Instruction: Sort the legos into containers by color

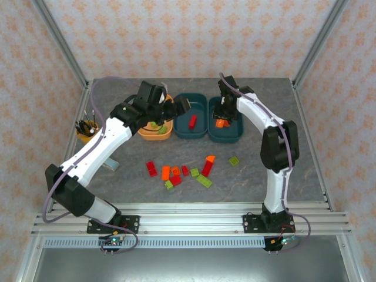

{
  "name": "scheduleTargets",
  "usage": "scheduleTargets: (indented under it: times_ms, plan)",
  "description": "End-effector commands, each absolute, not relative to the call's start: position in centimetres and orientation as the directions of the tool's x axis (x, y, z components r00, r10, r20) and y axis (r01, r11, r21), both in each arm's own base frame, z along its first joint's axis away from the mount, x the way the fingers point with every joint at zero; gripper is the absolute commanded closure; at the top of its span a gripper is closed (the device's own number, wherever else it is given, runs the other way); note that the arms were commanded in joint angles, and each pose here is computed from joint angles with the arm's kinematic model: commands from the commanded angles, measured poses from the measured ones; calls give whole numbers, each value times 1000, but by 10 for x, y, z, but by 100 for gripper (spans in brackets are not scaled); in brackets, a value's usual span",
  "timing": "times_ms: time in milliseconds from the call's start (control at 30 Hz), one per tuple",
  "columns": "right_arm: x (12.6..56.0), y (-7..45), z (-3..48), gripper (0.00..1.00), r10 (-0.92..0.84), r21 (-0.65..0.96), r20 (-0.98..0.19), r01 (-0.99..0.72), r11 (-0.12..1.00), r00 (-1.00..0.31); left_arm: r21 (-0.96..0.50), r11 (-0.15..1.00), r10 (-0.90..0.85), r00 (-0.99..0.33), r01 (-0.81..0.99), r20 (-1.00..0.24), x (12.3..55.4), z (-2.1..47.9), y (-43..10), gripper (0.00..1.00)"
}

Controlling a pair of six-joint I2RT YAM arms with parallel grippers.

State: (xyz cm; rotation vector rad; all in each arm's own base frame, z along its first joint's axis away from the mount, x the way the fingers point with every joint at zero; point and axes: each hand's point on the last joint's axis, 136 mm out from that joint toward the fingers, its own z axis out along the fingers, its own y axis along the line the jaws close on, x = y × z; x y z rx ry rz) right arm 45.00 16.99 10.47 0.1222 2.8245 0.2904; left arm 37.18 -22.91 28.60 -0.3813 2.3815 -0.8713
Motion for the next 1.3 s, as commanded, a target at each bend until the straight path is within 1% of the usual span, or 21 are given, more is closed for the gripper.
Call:
scheduleTargets:
  times_ms: [0, 133, 200, 300, 367, 433, 500, 633, 700, 767, 800, 867, 933, 967, 1033, 1067, 1133, 1267]
  plan:
    - [453, 171, 94, 74, 70, 210, -232, 21, 977, -970, -649, 758, -433, -792, -62, -430, 378, 293, -229, 16]
    - [453, 176, 70, 72, 77, 219, -174, 38, 975, -982, -623, 777, -435, -796, -96, -421, 377, 281, -224, 16]
    - [451, 174, 63, 70, 85, 212, -157, 50, 976, -984, -597, 794, -431, -800, -116, -418, 373, 275, -218, 16]
    - [449, 172, 60, 60, 93, 198, -149, 62, 978, -984, -563, 814, -430, -802, -145, -415, 365, 266, -208, 17]
    - [449, 169, 65, 51, 98, 190, -160, 67, 979, -982, -540, 826, -428, -804, -163, -413, 357, 261, -201, 16]
    - [450, 167, 77, 45, 106, 185, -188, 70, 980, -976, -515, 838, -427, -806, -181, -410, 351, 257, -194, 17]
    - [451, 163, 95, 42, 110, 185, -228, 68, 980, -967, -487, 849, -430, -805, -206, -409, 342, 253, -184, 17]
    - [446, 163, 151, 43, 104, 193, -347, 38, 980, -932, -379, 875, -450, -796, -302, -405, 314, 240, -150, 18]
    - [435, 175, 181, 43, 78, 226, -418, -21, 974, -905, -301, 882, -461, -798, -363, -389, 295, 223, -129, 19]
    - [414, 202, 204, 42, 30, 298, -481, -131, 946, -876, -246, 877, -478, -804, -413, -353, 276, 201, -113, 19]
    - [398, 220, 214, 42, -2, 338, -515, -205, 919, -857, -234, 865, -500, -808, -445, -311, 267, 185, -107, 19]
    - [363, 252, 224, 39, -61, 383, -568, -329, 863, -821, -218, 848, -526, -816, -483, -239, 254, 158, -103, 19]
    - [322, 279, 224, 36, -107, 420, -596, -423, 803, -795, -175, 853, -521, -829, -492, -206, 248, 139, -99, 19]
    - [306, 288, 221, 34, -119, 432, -605, -450, 782, -787, -156, 856, -516, -834, -493, -196, 247, 131, -99, 19]
    - [275, 299, 215, 25, -134, 434, -621, -481, 762, -772, -111, 862, -507, -845, -495, -172, 245, 113, -97, 19]
    - [263, 303, 211, 23, -147, 433, -621, -493, 754, -770, -106, 865, -502, -849, -491, -161, 246, 106, -98, 19]
    - [244, 307, 207, 21, -166, 434, -619, -511, 742, -768, -96, 865, -501, -855, -492, -134, 247, 91, -102, 19]
    - [223, 309, 198, 19, -197, 432, -596, -517, 739, -779, -81, 866, -500, -859, -493, -113, 253, 69, -106, 19]
